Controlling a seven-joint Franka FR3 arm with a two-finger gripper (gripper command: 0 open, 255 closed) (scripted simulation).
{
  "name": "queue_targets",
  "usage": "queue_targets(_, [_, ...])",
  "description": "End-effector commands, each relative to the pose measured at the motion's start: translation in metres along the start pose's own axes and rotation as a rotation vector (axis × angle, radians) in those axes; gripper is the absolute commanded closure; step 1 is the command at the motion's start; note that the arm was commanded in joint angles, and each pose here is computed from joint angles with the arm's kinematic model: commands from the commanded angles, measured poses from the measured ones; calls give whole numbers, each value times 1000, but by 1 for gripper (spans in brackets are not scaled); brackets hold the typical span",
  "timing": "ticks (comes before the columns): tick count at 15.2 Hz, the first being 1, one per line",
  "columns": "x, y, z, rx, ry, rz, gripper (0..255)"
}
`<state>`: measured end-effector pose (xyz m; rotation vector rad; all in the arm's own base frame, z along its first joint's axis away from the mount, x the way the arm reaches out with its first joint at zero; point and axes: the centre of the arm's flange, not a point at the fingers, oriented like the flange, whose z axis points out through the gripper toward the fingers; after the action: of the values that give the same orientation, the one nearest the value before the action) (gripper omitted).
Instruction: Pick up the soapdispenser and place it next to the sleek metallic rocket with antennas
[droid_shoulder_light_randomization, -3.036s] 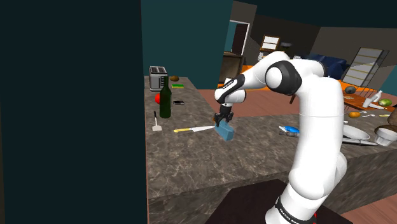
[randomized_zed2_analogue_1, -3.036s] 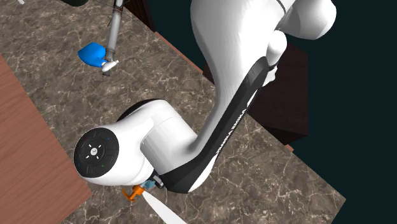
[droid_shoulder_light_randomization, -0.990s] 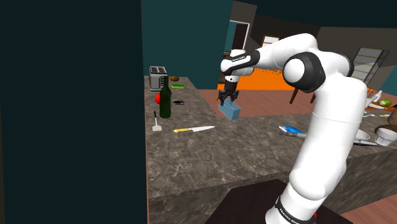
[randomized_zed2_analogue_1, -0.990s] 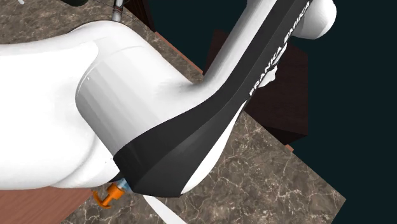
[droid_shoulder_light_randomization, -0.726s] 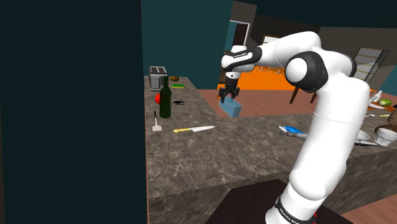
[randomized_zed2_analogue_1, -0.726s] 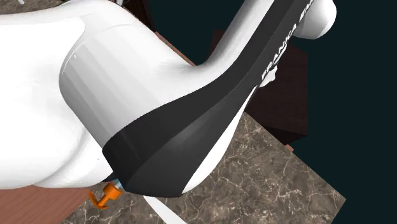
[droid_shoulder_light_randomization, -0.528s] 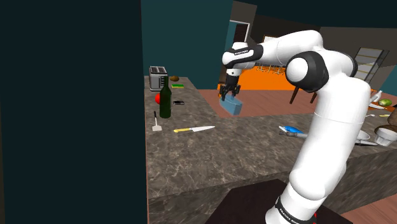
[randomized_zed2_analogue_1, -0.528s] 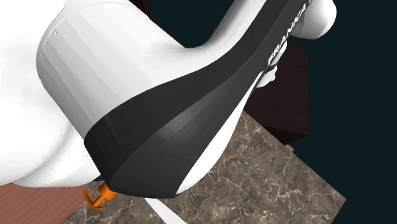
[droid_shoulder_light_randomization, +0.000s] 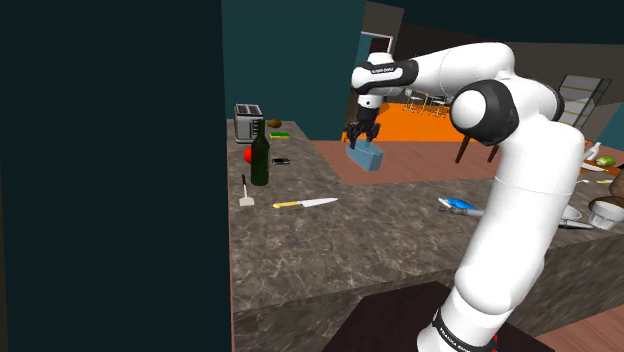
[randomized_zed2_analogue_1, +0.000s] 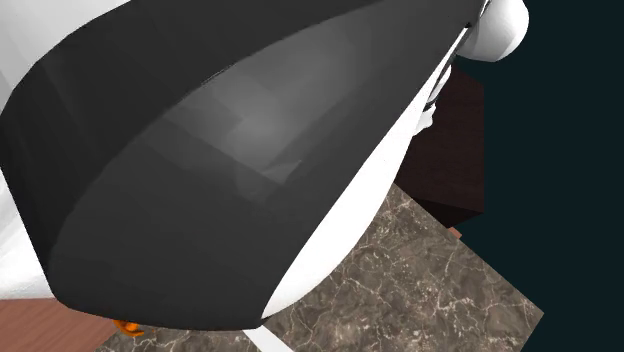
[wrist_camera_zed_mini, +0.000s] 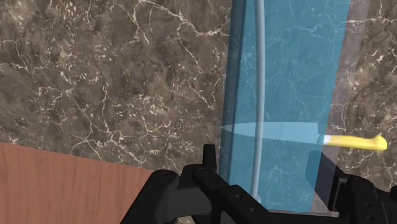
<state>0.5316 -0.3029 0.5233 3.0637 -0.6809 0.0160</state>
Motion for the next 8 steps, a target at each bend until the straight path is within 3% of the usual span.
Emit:
queue_targets(1, [1,1,-10,0,0,0,255])
queue_targets(4, [1,1,-25,0,0,0,255])
queue_targets(8, [-21,49,-25,0,0,0,255])
